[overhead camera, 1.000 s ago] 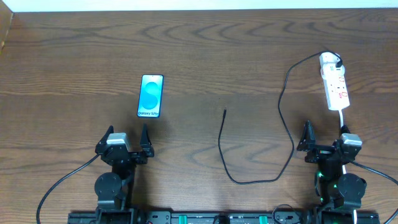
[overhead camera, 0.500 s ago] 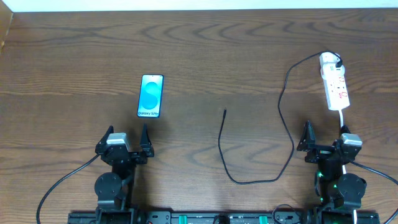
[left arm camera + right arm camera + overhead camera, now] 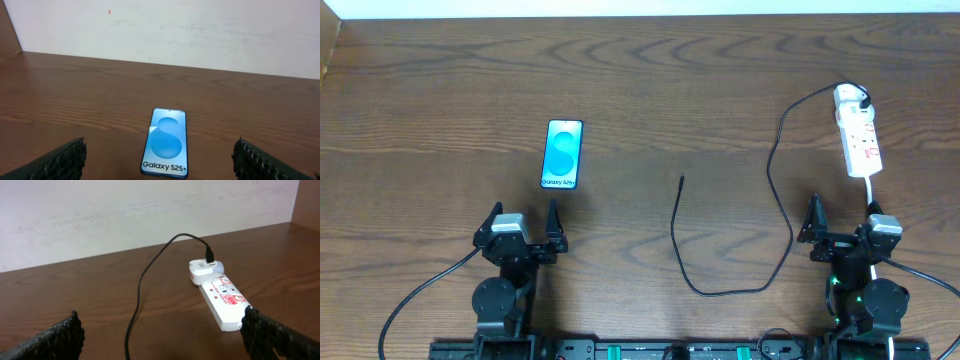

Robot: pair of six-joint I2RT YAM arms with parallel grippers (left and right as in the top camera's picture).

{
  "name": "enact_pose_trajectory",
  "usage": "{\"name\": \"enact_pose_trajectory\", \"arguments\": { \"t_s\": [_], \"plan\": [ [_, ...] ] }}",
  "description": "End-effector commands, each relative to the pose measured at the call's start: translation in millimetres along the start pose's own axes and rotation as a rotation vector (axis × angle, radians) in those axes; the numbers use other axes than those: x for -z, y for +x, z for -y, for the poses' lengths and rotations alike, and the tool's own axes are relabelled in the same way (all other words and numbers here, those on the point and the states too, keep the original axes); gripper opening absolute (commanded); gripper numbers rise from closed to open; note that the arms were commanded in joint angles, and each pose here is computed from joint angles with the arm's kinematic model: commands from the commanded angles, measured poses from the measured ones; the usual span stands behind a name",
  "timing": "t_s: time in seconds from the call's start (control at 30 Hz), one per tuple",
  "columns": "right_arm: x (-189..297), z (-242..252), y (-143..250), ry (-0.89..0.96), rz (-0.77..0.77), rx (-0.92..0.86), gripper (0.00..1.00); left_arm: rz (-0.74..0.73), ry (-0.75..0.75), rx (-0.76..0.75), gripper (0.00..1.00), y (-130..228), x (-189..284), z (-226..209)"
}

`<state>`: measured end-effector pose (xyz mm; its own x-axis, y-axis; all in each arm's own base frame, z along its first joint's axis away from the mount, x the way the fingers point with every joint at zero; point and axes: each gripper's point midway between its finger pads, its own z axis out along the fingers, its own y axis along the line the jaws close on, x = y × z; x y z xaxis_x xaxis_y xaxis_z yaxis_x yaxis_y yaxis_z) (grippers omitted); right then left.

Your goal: Plug charger to phone and switch on socket

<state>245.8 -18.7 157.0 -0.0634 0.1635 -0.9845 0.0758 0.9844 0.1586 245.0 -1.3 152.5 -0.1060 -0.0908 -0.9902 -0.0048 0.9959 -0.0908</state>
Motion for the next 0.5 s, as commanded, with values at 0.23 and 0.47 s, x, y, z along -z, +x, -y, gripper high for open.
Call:
{"name": "enact_pose_trajectory", "arguments": {
  "t_s": [0.23,0.47],
  "plan": [
    [0.3,0.4,0.5,0.004,0.000,-0.003,0.99,-0.046,-0.015,-0.012,0.93,15.1,-0.7,-3.7],
    [0.3,0.4,0.5,0.004,0.000,-0.003,0.99,-0.042,-0.014,-0.012,0.93,14.3,-0.8,-3.6]
  ]
}}
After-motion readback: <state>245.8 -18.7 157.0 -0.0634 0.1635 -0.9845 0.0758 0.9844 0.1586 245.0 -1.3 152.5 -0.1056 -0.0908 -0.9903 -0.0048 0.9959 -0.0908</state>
